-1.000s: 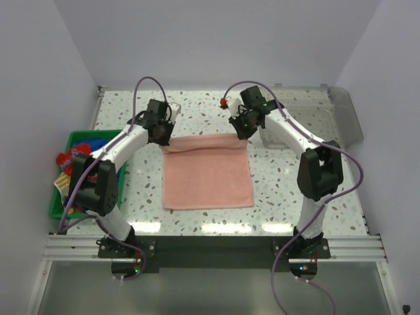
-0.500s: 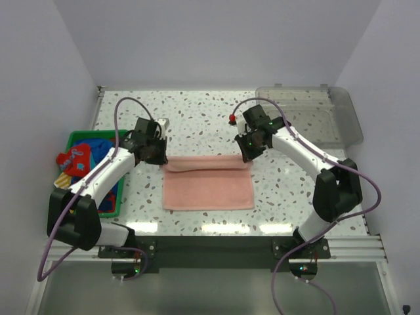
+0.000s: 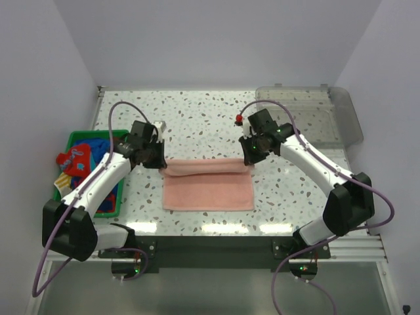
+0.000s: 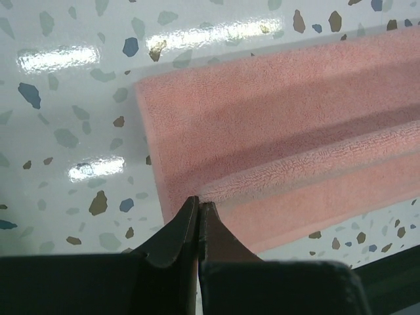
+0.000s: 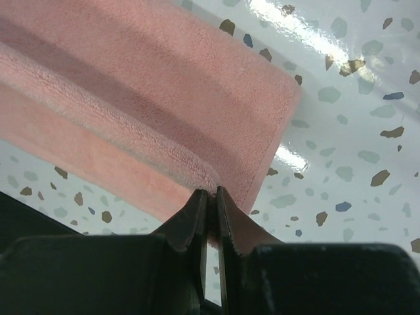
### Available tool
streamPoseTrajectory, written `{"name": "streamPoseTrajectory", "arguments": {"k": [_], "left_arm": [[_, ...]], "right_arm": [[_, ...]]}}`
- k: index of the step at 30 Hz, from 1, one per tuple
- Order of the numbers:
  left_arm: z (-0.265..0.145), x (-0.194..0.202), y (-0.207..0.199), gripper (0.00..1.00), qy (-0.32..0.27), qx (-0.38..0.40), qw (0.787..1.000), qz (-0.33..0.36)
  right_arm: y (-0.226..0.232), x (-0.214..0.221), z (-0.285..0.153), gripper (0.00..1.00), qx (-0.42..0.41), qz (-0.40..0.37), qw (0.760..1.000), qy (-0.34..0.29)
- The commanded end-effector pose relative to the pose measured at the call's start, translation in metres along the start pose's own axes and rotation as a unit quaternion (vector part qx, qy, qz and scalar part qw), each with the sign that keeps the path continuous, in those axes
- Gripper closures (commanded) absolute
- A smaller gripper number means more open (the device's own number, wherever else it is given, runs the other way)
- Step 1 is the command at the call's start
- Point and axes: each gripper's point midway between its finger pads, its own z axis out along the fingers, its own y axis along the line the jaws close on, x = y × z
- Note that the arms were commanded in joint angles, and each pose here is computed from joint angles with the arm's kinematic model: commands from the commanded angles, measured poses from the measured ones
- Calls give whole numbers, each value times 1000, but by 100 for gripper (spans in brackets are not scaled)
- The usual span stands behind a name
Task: Fold and stack the towels
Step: Fold the towel
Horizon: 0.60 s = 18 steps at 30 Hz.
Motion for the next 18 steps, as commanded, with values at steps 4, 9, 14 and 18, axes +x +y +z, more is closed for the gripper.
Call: {"name": "streamPoseTrajectory", "arguments": {"k": [4,9,14,18], "left_arm": [[-19,10,38,100,11,-92,996,-14],[-8,35,40,100,46,-91,994,-29],[8,55,37,100,84,-77,992,-43],[20,73,38,100,115,-74,989,-55]], "right_arm": [[-20,43,-13,100,59,39,997,44],[-15,75,2,100,50,70,993,77],[-18,89,21,100,54,80,990,101],[-17,95,35,100,49,83,988,117]]}}
